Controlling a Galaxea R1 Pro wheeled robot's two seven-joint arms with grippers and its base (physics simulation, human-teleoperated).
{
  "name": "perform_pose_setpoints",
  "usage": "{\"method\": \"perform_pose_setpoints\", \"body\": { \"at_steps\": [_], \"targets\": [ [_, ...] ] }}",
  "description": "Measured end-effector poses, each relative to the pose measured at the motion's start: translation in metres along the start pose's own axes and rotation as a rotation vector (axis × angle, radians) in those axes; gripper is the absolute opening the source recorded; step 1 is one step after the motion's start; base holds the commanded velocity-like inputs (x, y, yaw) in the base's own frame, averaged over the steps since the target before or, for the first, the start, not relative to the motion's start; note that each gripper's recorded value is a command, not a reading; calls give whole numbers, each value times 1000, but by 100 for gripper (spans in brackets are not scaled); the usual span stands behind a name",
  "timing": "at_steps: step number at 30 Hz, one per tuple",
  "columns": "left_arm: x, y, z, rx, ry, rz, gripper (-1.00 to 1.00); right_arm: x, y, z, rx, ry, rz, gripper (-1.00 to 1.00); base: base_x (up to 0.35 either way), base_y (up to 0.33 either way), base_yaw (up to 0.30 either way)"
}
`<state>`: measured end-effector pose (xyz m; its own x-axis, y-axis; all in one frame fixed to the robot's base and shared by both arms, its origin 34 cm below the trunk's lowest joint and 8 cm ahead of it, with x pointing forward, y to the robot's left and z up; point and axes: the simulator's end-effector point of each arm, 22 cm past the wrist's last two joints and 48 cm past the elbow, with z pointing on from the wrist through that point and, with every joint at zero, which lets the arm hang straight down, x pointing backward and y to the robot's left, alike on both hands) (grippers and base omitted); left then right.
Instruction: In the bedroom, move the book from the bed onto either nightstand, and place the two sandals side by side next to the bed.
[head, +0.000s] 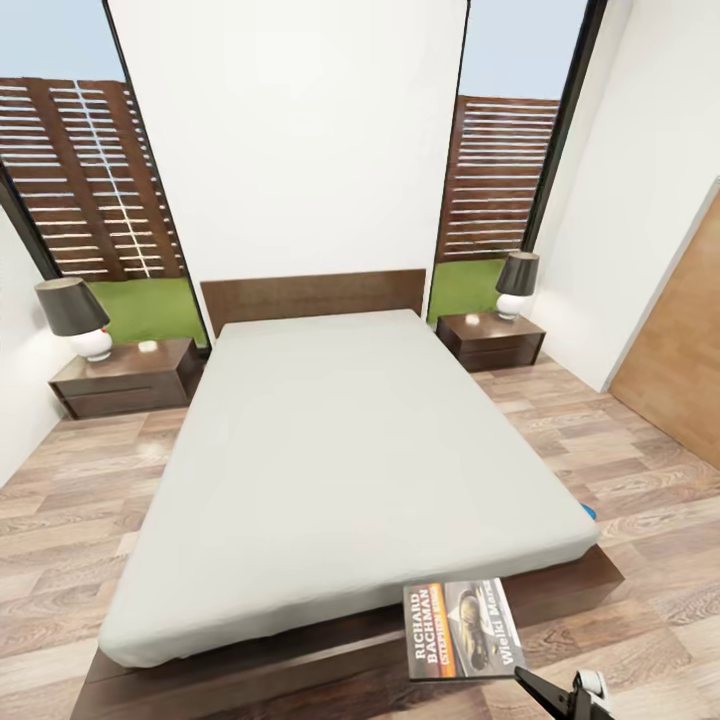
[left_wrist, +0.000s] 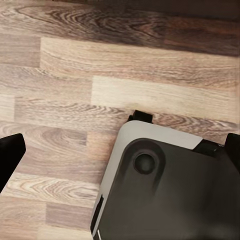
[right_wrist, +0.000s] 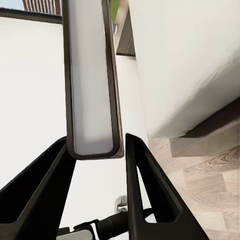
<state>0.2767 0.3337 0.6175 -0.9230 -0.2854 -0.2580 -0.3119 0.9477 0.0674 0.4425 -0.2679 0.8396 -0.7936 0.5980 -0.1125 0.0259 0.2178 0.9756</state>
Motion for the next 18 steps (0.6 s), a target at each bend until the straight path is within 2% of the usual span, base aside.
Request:
{"method": "perform_pose_setpoints", "body": {
  "at_steps": [13,18],
  "targets": [
    [-8,-4,-2,8,-20,-3,100,0,5,2,-4,5,-16,-100,0,0,73],
    [-11,-5,-2,10,-28,-4,100,9,4,5,4,47,-25,-100,0,0,99]
  ]
}}
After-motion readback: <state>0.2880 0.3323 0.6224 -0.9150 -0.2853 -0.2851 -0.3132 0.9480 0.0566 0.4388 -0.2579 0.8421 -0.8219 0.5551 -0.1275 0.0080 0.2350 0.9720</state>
